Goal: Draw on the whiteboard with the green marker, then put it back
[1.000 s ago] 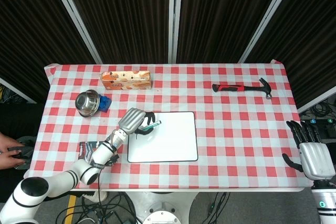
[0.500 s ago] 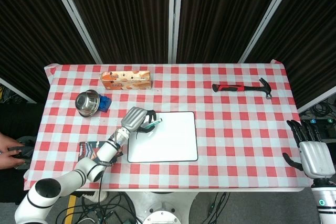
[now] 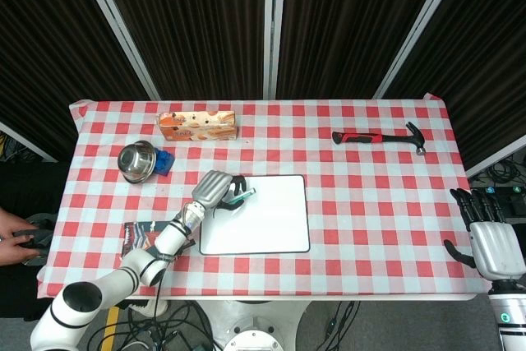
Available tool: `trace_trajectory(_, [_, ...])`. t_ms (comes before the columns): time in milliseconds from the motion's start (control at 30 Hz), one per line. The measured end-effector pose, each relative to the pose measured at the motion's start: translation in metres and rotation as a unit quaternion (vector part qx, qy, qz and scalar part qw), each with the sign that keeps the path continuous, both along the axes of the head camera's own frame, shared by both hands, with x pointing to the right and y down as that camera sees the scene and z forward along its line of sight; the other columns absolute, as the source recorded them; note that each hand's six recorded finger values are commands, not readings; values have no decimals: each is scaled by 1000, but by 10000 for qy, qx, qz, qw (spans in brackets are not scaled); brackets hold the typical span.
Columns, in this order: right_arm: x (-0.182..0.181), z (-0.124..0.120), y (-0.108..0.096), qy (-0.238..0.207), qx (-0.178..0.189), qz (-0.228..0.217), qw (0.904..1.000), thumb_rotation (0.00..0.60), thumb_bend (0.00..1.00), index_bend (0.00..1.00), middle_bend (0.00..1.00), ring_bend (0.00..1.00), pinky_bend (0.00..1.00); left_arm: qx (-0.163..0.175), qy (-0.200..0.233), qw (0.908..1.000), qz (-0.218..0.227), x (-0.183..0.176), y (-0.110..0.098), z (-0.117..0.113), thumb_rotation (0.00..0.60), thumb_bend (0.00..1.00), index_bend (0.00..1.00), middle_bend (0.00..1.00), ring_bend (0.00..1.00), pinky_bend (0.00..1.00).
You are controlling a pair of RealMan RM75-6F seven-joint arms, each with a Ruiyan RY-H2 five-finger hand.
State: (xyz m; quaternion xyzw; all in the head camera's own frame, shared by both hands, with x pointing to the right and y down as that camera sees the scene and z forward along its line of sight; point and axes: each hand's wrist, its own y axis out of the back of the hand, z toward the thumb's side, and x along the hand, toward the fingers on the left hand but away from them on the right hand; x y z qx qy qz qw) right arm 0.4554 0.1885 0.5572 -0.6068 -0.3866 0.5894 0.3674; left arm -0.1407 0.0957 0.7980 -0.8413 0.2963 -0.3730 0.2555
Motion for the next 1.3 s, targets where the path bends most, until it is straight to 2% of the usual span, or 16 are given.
trace_trajectory(333, [7, -8, 1, 22, 88, 41, 10000, 600, 150, 0, 70, 0, 0, -105, 384, 9990, 201, 42, 23, -7, 600, 419, 535, 589, 704, 939])
trace_trajectory(467, [10, -11, 1, -1, 139, 51, 9999, 600, 150, 0, 70, 0, 0, 101, 589, 9980, 222, 50, 15, -23, 600, 418, 533, 588, 704, 936])
trace_trajectory(600, [10, -9, 2, -63, 117, 45, 9999, 600, 150, 0, 70, 0, 0, 308, 507, 9977, 341, 38, 1, -36, 600, 418, 530, 582, 704, 931])
trace_trajectory(733, [8, -5, 1, -135, 119, 1, 9998, 600, 151, 0, 70, 0, 0, 532, 39, 9966, 621, 11, -11, -46, 600, 417, 529, 579, 704, 925])
trace_trajectory(900, [2, -1, -1, -207, 108, -85, 9997, 600, 151, 0, 70, 0, 0, 671, -909, 9888, 971, -29, -15, -50, 600, 419, 528, 571, 704, 897])
trace_trajectory(1067, [-3, 1, 0, -268, 106, -142, 9995, 600, 151, 0, 70, 0, 0, 500, -1826, 9758, 1090, -67, -11, -45, 600, 420, 519, 560, 703, 884])
trace_trajectory(1167, [-3, 0, 1, -260, 119, -134, 9995, 600, 150, 0, 70, 0, 0, 420, -2250, 9669, 1124, -84, -8, -41, 600, 421, 516, 550, 697, 876])
trace_trajectory(1300, [-3, -1, 3, -249, 139, -123, 9995, 600, 150, 0, 70, 0, 0, 239, -2612, 9601, 975, -102, -7, -34, 600, 419, 501, 511, 686, 873])
